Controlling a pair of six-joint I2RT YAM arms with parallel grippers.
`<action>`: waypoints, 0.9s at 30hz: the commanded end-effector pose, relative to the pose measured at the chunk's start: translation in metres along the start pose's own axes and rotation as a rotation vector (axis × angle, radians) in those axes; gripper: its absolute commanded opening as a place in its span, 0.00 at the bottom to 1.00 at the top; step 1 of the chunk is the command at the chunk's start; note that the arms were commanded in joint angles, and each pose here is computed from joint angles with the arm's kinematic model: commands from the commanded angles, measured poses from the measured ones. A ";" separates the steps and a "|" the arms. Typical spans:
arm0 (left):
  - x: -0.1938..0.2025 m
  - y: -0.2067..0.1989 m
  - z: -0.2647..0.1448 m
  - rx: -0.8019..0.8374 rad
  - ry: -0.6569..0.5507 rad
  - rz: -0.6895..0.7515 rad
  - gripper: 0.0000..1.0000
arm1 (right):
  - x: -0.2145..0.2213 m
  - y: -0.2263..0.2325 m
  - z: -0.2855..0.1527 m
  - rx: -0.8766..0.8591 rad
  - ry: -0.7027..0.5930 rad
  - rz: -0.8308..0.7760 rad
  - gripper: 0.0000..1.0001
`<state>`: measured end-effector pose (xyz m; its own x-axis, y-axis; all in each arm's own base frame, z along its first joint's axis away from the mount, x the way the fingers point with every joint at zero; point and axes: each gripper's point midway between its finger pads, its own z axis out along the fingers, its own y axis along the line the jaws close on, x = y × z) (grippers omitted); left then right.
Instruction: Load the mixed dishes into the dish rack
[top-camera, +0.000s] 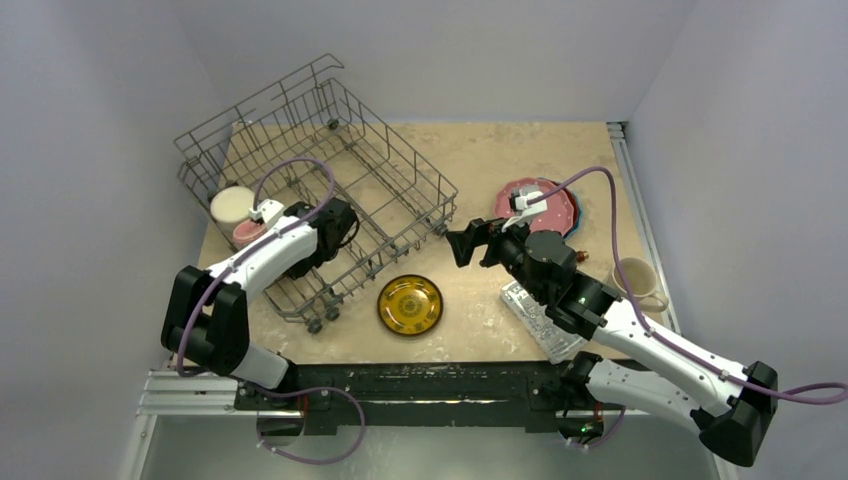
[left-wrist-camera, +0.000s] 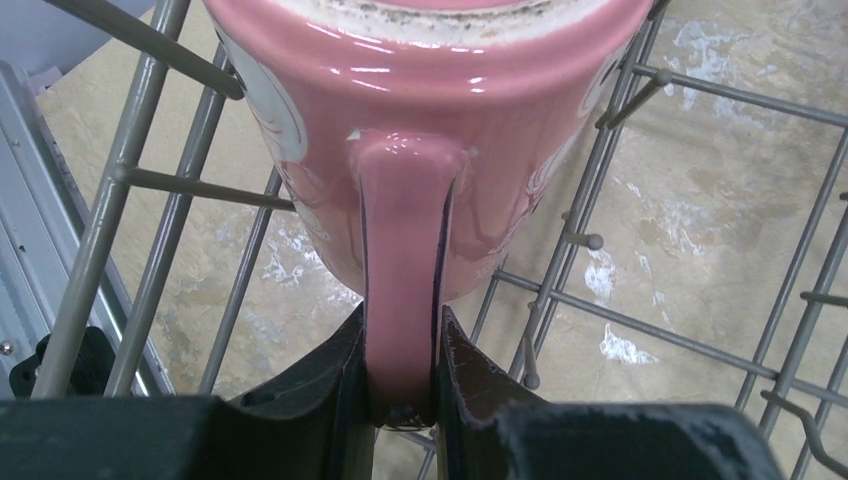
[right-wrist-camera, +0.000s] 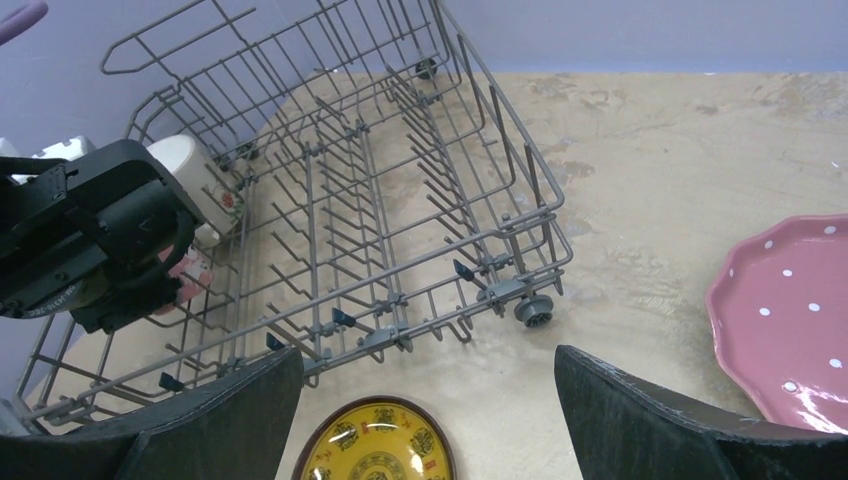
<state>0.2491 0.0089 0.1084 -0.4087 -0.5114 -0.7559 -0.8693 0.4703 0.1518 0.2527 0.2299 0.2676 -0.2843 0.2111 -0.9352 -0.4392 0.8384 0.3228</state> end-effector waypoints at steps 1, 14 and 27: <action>-0.024 -0.004 0.005 -0.018 -0.115 -0.072 0.18 | -0.003 -0.002 0.001 0.015 -0.011 -0.011 0.98; -0.003 -0.014 0.008 0.006 -0.009 -0.035 0.61 | -0.009 0.000 0.001 0.013 -0.020 -0.012 0.98; 0.011 -0.026 -0.005 0.204 0.099 0.059 0.78 | 0.001 0.004 0.010 0.000 0.007 -0.005 0.98</action>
<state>0.2517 0.0099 0.1025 -0.4774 -0.4986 -0.7236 -0.8172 0.5545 0.1571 0.2570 0.2343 0.2507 -0.3171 0.1723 -0.9326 -0.4266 0.8524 0.3025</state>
